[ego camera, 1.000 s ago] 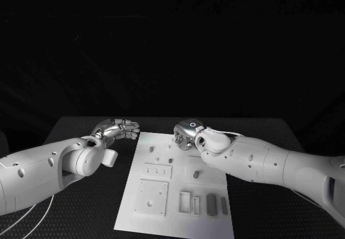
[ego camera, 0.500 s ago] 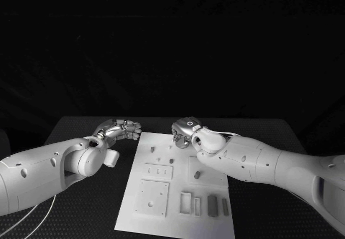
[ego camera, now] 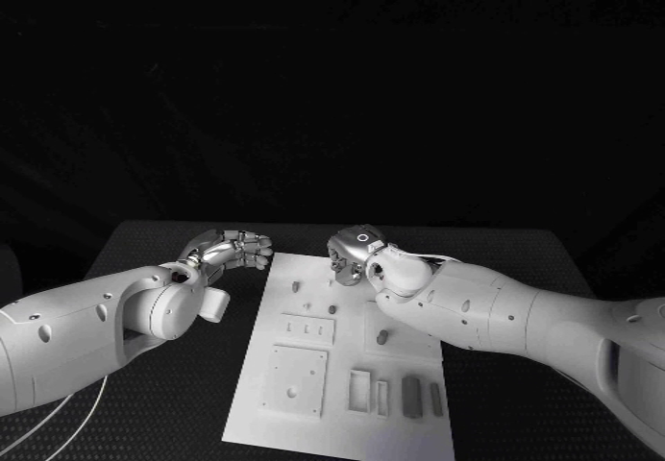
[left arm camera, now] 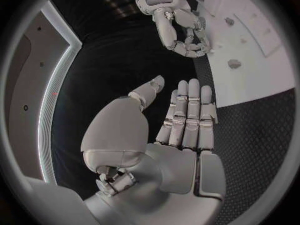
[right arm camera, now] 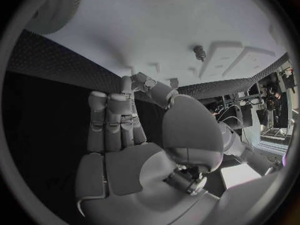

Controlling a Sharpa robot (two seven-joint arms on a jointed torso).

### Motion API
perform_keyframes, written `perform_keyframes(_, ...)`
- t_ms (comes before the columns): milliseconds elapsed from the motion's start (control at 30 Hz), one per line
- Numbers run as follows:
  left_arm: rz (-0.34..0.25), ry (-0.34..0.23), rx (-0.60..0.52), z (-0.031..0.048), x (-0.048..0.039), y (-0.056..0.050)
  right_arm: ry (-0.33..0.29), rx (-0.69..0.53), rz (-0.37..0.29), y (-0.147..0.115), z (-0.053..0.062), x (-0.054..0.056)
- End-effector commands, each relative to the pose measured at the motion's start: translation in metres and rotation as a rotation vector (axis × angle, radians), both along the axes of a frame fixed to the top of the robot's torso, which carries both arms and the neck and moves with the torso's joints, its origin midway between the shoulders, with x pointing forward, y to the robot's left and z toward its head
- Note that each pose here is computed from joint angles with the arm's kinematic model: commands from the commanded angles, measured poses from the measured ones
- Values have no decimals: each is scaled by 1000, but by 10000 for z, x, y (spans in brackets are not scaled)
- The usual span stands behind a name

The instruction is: Assemble the parts on the task board

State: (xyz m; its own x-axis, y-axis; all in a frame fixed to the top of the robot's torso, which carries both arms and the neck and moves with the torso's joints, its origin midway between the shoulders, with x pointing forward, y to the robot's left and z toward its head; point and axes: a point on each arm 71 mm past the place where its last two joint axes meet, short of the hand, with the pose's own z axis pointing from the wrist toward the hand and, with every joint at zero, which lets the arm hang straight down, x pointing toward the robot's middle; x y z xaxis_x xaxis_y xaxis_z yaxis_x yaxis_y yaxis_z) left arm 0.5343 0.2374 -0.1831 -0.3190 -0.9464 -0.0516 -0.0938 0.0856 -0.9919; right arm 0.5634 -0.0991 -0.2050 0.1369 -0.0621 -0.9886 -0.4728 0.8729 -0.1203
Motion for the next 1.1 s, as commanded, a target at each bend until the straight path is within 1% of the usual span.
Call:
perform_keyframes(33, -15, -7, -7, 21, -2, -24, -4, -11, 15, 46, -4, -19)
perform_keyframes(833, -15, -7, -7, 25, 4, -20, 19, -31, -1, 2, -30, 17)
perform_keyframes(1100, -14, -8, -6, 28, 5, -21, 49, -14, 0, 14, -45, 31)
